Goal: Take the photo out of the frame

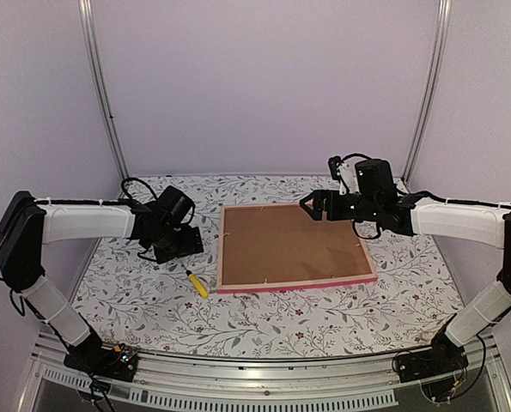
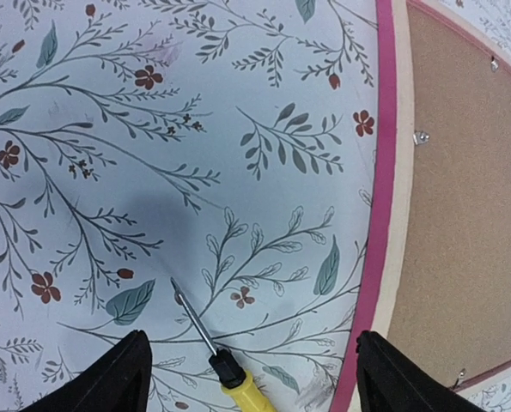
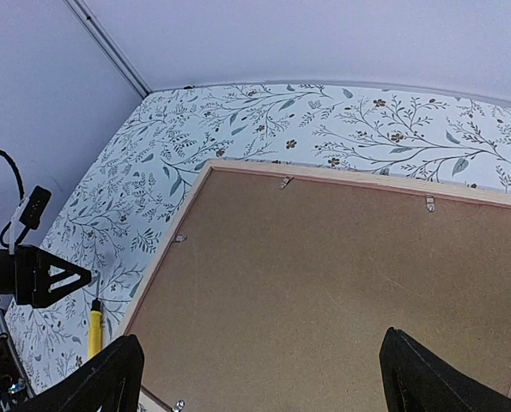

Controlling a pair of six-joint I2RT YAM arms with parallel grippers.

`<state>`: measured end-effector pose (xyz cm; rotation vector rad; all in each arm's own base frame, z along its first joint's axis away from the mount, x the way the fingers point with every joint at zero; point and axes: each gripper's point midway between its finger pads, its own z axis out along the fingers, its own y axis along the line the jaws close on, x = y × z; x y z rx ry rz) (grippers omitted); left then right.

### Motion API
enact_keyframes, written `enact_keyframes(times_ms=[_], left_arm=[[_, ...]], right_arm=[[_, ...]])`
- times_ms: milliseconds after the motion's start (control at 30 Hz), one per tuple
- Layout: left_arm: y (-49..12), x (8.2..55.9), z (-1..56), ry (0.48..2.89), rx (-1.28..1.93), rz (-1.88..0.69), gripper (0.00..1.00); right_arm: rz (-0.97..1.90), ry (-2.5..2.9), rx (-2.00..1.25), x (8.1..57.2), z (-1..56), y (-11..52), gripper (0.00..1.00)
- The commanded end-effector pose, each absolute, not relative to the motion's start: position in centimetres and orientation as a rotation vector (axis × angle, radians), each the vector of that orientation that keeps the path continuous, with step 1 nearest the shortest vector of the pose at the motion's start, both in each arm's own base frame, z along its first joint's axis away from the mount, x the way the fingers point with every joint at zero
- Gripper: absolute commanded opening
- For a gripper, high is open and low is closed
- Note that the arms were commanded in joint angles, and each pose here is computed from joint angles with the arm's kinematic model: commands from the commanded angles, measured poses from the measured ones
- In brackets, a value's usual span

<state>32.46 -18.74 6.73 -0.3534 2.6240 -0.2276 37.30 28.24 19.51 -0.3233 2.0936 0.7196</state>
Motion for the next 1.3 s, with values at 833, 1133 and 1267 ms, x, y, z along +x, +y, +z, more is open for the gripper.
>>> enact_keyframes(times_ms=[833, 1133, 1267], left_arm=[[-17.1, 33.6, 2.8, 2.657, -0.672, -0.140, 0.39], [-16.2, 33.7, 2.4, 2.643, -0.681, -0.056, 0.33], [-16.4, 33.8, 2.0, 2.650, -0.683, -0.063, 0.27]], right_arm=[[0.795, 2.144, -0.379, 35.5, 17.7, 29.1, 0.98], [0.807, 2.156, -0.369, 35.3, 17.2, 29.1, 0.98], [0.818, 2.165, -0.366, 35.3, 17.0, 29.3, 0.98]])
